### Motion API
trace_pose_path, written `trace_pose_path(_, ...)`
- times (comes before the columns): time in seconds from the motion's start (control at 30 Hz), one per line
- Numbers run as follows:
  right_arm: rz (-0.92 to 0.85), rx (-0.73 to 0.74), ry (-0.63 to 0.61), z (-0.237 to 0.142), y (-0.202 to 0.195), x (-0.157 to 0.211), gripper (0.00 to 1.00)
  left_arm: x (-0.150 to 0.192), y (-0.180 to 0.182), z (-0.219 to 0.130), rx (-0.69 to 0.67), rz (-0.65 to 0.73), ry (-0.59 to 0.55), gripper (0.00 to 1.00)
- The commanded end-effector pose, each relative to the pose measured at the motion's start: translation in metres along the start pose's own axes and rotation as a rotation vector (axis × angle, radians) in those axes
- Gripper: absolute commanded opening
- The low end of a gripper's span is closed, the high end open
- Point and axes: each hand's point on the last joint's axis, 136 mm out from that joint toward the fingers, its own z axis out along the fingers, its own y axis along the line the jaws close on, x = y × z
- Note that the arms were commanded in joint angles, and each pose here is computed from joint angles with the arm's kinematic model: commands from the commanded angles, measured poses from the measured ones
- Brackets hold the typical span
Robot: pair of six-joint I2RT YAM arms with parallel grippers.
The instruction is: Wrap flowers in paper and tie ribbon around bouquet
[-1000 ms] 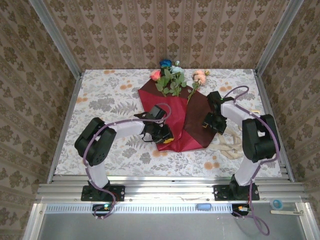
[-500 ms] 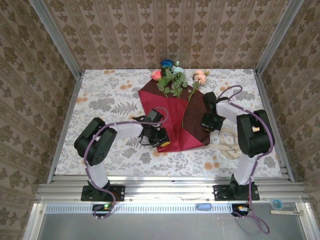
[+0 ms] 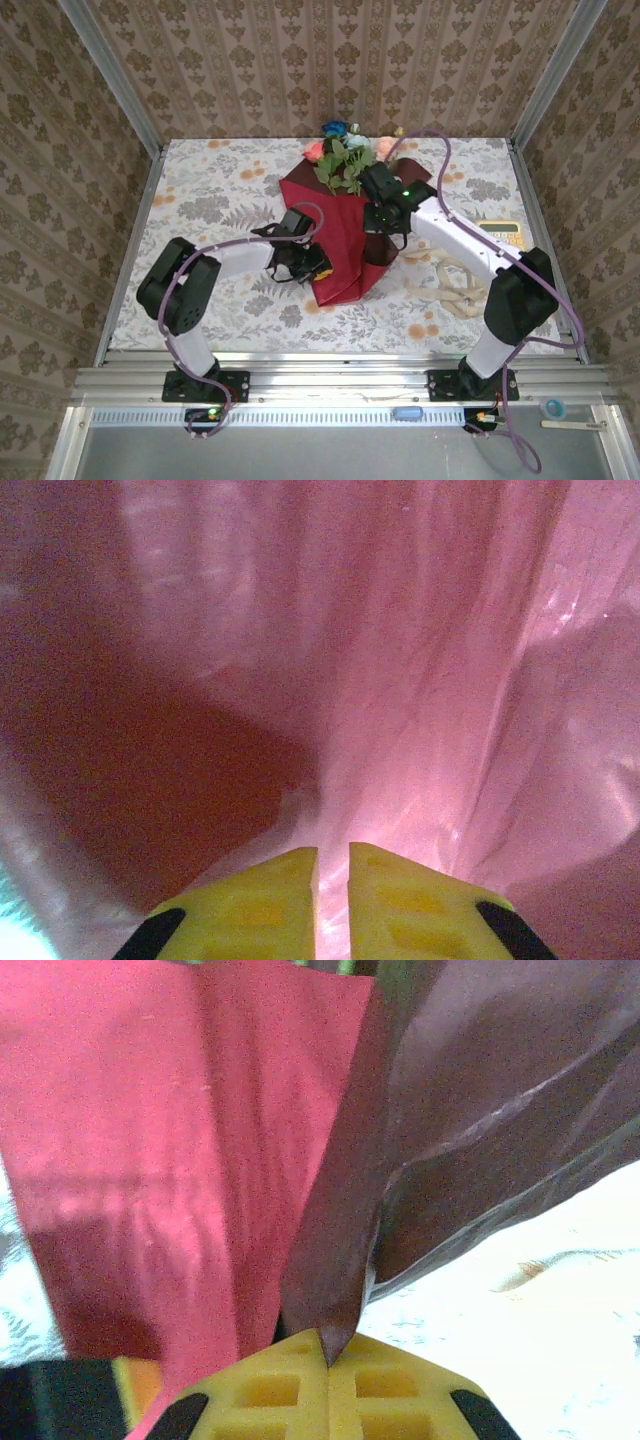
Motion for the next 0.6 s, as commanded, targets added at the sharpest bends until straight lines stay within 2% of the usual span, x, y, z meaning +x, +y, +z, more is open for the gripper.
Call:
trace_pose_path(0.0,-0.095,-0.008,0.005,0.001,0.017,0.001,0.00,0.003,0.014,0.011,-0.015,-0.024,0.017,0.13)
trace_pose_path(0.17,-0.151,-0.190,0.009,-0.004,0.070,0.007,0.00,0.004,0.022,0.015,-0.004,-0.034,0.005,0.12)
trace_pose_path(0.27,-0.154,-0.244,0.014,-0.003,0.088,0.009,0.00,0.000,0.022,0.005,0.012,-0.035,-0.043,0.12)
trace_pose_path(0.47,-0.165,-0.192,0.025,0.001,0.079,0.008,0.00,-0.013,0.028,-0.044,0.058,-0.109,-0.181,0.19)
trace_pose_path(0.57,-0.169,-0.171,0.007,-0.004,0.073,0.004,0.00,-0.017,0.041,-0.050,0.091,-0.166,-0.173,0.19)
